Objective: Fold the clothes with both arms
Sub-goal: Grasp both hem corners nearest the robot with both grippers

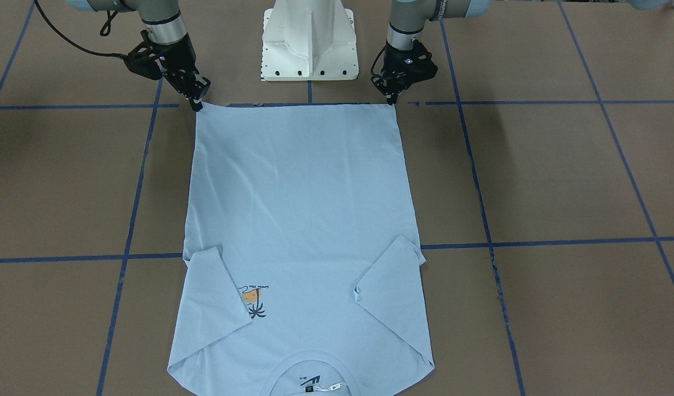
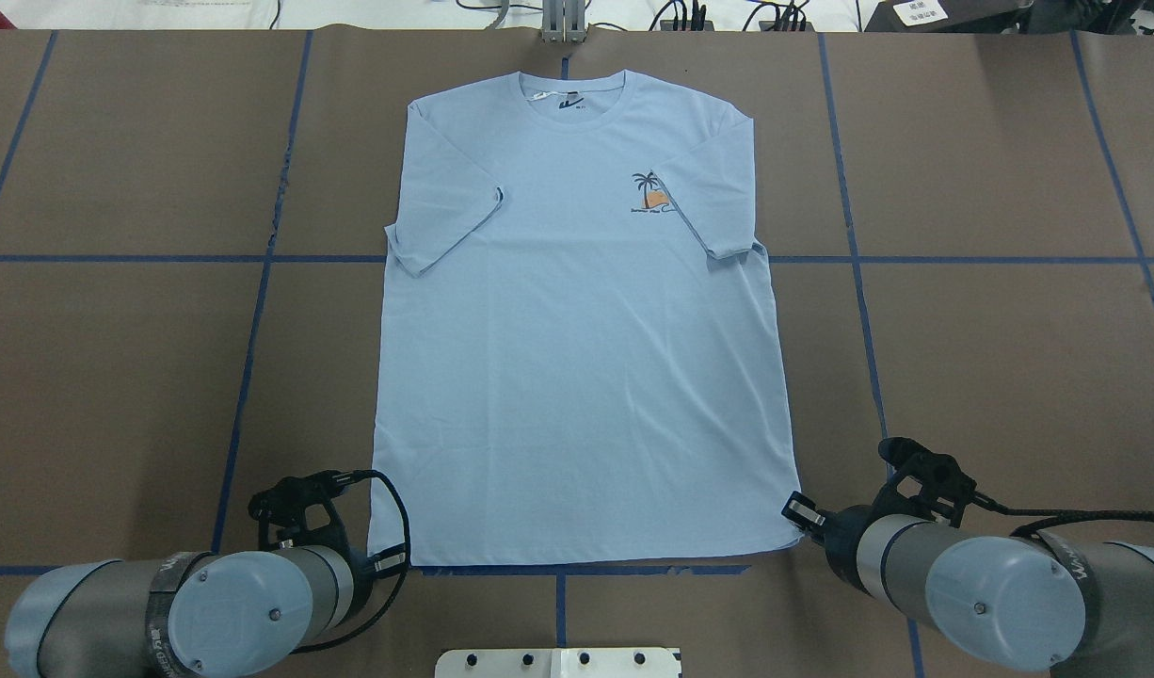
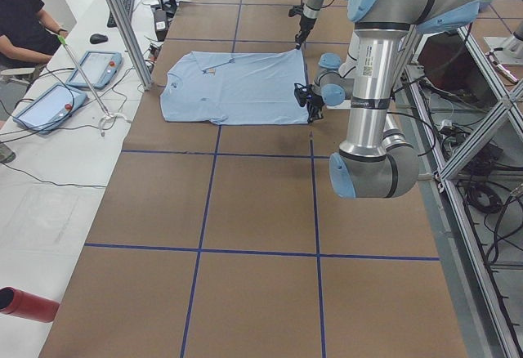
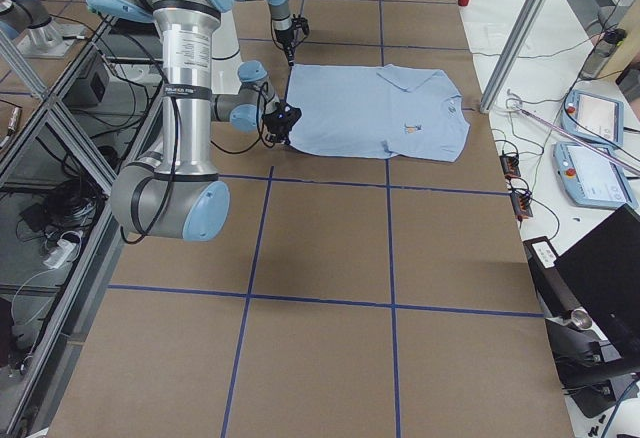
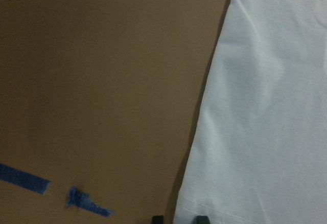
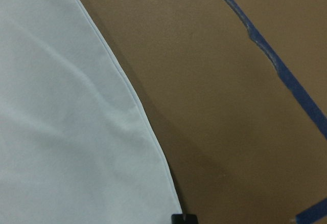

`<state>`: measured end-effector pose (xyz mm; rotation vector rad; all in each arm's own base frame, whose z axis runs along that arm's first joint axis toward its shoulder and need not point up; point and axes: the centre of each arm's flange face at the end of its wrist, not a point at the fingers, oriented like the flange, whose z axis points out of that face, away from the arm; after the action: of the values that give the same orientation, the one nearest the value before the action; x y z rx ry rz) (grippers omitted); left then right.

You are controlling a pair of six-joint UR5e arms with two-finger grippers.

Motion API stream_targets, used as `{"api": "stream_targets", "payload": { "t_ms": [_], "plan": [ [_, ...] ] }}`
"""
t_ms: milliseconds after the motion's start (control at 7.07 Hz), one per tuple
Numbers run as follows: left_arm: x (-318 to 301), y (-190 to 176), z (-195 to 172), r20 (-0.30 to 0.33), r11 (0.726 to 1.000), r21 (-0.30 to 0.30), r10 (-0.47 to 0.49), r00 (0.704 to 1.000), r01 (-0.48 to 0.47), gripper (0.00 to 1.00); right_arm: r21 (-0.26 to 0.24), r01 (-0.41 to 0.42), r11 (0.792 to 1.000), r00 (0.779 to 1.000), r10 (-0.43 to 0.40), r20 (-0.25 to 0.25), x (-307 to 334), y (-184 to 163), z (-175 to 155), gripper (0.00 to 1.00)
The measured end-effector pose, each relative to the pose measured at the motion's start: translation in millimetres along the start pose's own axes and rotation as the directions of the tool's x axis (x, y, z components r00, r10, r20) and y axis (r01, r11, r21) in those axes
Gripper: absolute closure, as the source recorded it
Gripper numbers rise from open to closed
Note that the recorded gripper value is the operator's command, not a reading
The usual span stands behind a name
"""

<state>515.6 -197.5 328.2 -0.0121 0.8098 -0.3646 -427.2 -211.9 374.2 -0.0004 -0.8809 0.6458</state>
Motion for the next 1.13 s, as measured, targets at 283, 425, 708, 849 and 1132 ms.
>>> {"api": "stream_targets", "payload": {
  "t_ms": [283, 425, 708, 849, 1132],
  "plan": [
    [3.9, 1.4, -5.3, -0.012, 1.000, -0.007, 0.000, 1.000, 0.000, 1.00, 0.004, -0.004, 1.000, 1.000, 0.004, 0.002, -0.9, -2.4, -0.5, 1.00],
    [5.3, 0.9, -10.5, -0.022, 1.000, -0.009, -0.002, 1.000, 0.002, 1.00, 0.003, -0.006, 1.000, 1.000, 0.006, 0.006, -1.9, -3.7, -2.9, 1.00],
    [2.6, -2.3, -39.9, -0.066, 1.000, -0.022, -0.011, 0.998, 0.009, 1.00, -0.011, -0.007, 1.000, 1.000, 0.007, 0.019, -1.4, -4.4, -17.1, 1.00],
    [-5.6, 1.7, -64.3, -0.093, 0.999, -0.047, -0.031, 0.995, 0.027, 1.00, -0.037, 0.001, 0.999, 1.000, 0.000, 0.016, 5.2, -1.1, -30.3, 1.00],
    [-18.6, 28.6, -113.0, -0.117, 0.990, -0.123, -0.078, 0.990, 0.064, 1.00, -0.146, 0.009, 0.989, 1.000, -0.010, -0.001, 19.3, 17.5, -66.8, 1.00]
  ]
}}
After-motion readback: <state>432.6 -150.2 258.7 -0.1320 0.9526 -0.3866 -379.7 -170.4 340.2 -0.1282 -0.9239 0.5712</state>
